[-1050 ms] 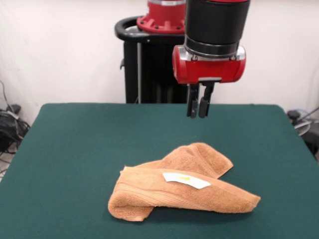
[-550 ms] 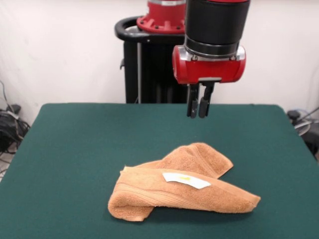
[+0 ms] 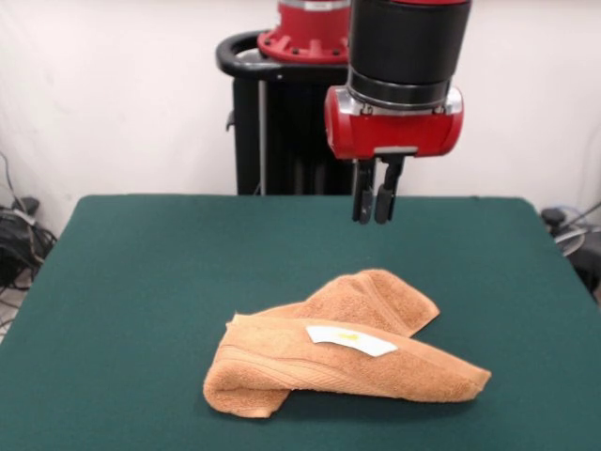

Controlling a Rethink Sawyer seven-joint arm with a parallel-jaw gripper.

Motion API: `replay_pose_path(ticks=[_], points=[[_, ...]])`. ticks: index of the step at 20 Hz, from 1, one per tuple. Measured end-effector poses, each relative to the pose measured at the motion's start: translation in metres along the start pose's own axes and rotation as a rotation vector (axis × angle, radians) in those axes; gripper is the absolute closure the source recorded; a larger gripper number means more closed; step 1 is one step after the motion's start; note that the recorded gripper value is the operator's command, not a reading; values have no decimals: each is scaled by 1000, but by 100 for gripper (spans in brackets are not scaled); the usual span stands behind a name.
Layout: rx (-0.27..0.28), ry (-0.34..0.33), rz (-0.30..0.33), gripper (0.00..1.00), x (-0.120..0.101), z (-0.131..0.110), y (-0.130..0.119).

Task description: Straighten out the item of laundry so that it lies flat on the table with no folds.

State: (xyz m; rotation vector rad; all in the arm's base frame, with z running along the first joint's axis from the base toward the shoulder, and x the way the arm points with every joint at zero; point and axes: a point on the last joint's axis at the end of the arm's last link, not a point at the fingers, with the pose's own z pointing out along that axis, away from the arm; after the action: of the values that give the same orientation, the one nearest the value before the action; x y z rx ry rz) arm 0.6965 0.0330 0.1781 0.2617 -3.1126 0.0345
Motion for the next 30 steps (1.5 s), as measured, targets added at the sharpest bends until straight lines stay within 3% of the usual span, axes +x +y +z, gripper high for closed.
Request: replay_pose_path(ticks=[17, 26, 30], points=[[14, -321, 47, 100, -45, -11, -8], [53, -326, 29, 100, -42, -10, 5], [70, -320, 51, 100, -38, -12, 7]])
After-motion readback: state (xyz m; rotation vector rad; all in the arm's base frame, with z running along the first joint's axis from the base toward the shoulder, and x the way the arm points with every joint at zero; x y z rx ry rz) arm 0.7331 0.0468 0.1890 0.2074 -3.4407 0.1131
